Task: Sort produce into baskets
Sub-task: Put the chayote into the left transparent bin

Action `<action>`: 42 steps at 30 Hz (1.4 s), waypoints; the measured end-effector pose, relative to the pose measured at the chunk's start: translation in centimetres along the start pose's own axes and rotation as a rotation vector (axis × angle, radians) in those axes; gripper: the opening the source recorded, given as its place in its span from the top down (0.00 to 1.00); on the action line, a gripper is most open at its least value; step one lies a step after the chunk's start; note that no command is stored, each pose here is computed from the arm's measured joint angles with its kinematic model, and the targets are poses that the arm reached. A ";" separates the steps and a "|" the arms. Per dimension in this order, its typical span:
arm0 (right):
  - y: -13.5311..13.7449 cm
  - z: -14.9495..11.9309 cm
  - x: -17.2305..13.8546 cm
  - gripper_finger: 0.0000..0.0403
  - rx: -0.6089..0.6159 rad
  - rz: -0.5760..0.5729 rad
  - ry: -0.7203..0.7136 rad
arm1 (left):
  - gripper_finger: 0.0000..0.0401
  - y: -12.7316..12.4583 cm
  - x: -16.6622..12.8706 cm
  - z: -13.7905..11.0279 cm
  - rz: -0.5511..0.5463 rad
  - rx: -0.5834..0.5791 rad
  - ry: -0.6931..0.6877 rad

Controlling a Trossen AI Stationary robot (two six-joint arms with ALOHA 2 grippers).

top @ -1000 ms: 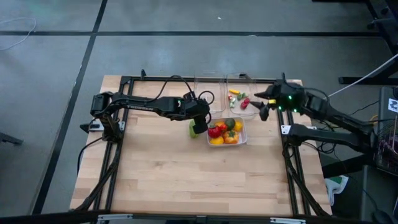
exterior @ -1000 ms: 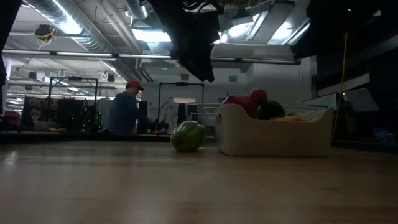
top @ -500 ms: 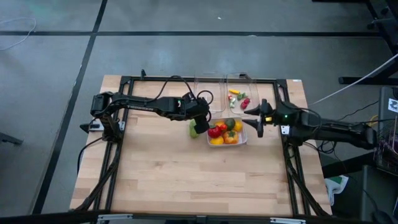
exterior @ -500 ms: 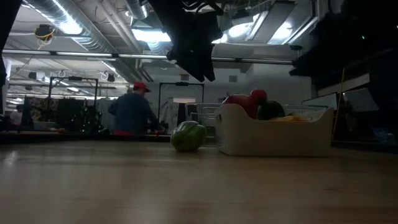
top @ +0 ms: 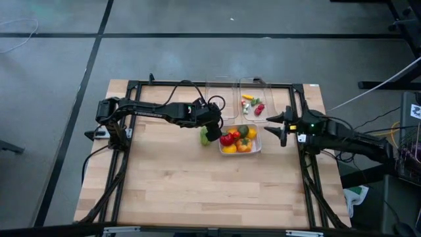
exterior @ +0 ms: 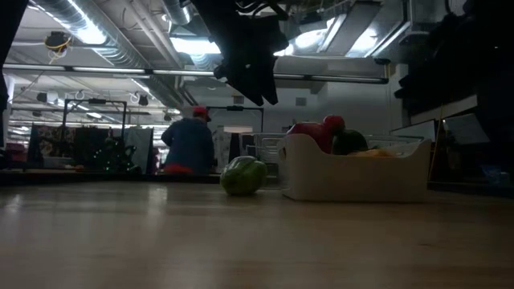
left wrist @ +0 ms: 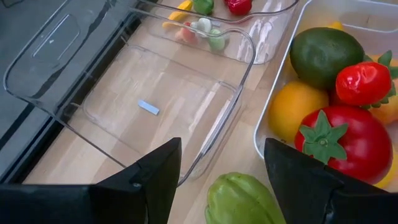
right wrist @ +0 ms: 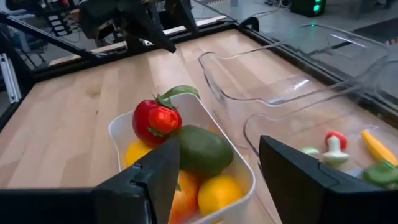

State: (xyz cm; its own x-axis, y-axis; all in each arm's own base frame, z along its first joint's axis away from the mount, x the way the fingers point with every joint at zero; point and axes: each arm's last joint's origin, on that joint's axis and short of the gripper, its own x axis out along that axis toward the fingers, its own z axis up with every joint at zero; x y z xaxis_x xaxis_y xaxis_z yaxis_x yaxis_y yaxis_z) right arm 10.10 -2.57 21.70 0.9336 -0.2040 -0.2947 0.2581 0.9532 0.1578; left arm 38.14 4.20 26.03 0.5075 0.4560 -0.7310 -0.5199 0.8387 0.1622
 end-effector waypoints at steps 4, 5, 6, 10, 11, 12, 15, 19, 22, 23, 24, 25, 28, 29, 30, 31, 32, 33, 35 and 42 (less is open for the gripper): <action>0.0 -0.3 -1.1 0.46 0.004 0.001 -0.020 | 0.44 0.0 0.0 0.0 -0.001 -0.020 0.000; 0.0 -0.3 -1.4 0.46 0.004 0.003 -0.035 | 0.44 0.0 0.0 0.0 0.000 -0.020 0.000; 0.0 -0.2 -1.6 0.46 0.003 0.005 -0.050 | 0.44 0.0 0.0 0.0 -0.001 -0.020 0.000; 0.0 -0.4 -2.3 0.46 0.001 0.008 -0.103 | 0.44 0.0 0.0 0.0 0.000 -0.021 0.000; 0.0 -0.7 -2.4 0.46 0.002 0.008 -0.108 | 0.44 0.0 0.0 0.0 -0.001 -0.022 0.000; -0.1 -1.0 -2.3 0.46 0.004 0.009 -0.112 | 0.44 0.0 0.0 0.0 0.000 -0.022 0.000; -0.3 -2.0 -1.8 0.46 0.037 0.016 -0.142 | 0.44 0.0 0.0 0.0 -0.001 -0.023 -0.001; -0.5 -3.2 -0.9 0.46 0.045 0.029 -0.193 | 0.44 0.0 0.0 0.0 -0.001 -0.023 0.000; -0.5 -3.6 -0.3 0.46 0.042 0.050 -0.230 | 0.44 0.0 0.0 0.0 -0.001 -0.023 -0.001; -0.5 -3.7 -0.2 0.46 0.040 0.056 -0.248 | 0.44 0.0 0.0 0.0 -0.001 -0.023 -0.001; -0.5 -3.9 0.0 0.46 0.039 0.063 -0.262 | 0.44 0.0 0.0 0.0 -0.001 -0.023 -0.001; -0.6 -4.1 0.1 0.46 0.038 0.069 -0.265 | 0.44 0.0 0.0 0.0 -0.001 -0.023 -0.001; -0.6 -4.4 0.5 0.46 0.033 0.087 -0.298 | 0.44 0.0 0.0 0.0 -0.001 -0.023 -0.001; -0.6 -4.4 0.5 0.46 0.029 0.094 -0.314 | 0.44 0.0 0.0 0.0 -0.001 -0.023 -0.001; -0.6 -4.5 0.6 0.46 0.020 0.099 -0.324 | 0.44 0.0 0.0 0.0 -0.001 -0.023 -0.001; -0.6 -4.6 0.7 0.46 -0.002 0.103 -0.330 | 0.44 0.0 0.0 0.0 -0.001 -0.023 -0.001; -0.6 -4.6 0.7 0.46 -0.025 0.105 -0.332 | 0.44 0.0 0.0 0.0 -0.002 -0.024 -0.003; -0.6 -4.6 0.7 0.46 -0.050 0.104 -0.334 | 0.44 0.0 0.0 0.0 -0.002 -0.025 -0.005; -0.6 -4.6 0.7 0.46 -0.097 0.095 -0.334 | 0.44 0.0 0.0 0.0 -0.002 -0.025 -0.004; -1.0 -4.8 0.8 0.46 -0.139 -0.038 -0.322 | 0.44 -0.1 0.0 0.0 -0.003 -0.023 -0.004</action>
State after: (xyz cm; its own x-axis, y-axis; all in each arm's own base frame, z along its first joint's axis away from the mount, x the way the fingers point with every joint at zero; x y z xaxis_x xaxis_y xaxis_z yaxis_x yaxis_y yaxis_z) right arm 9.45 -2.60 16.81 0.9601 -0.2790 0.0177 0.2788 0.9602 0.0160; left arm 38.18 4.16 26.05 0.5119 0.4547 -0.7288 -0.5340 0.8330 0.1446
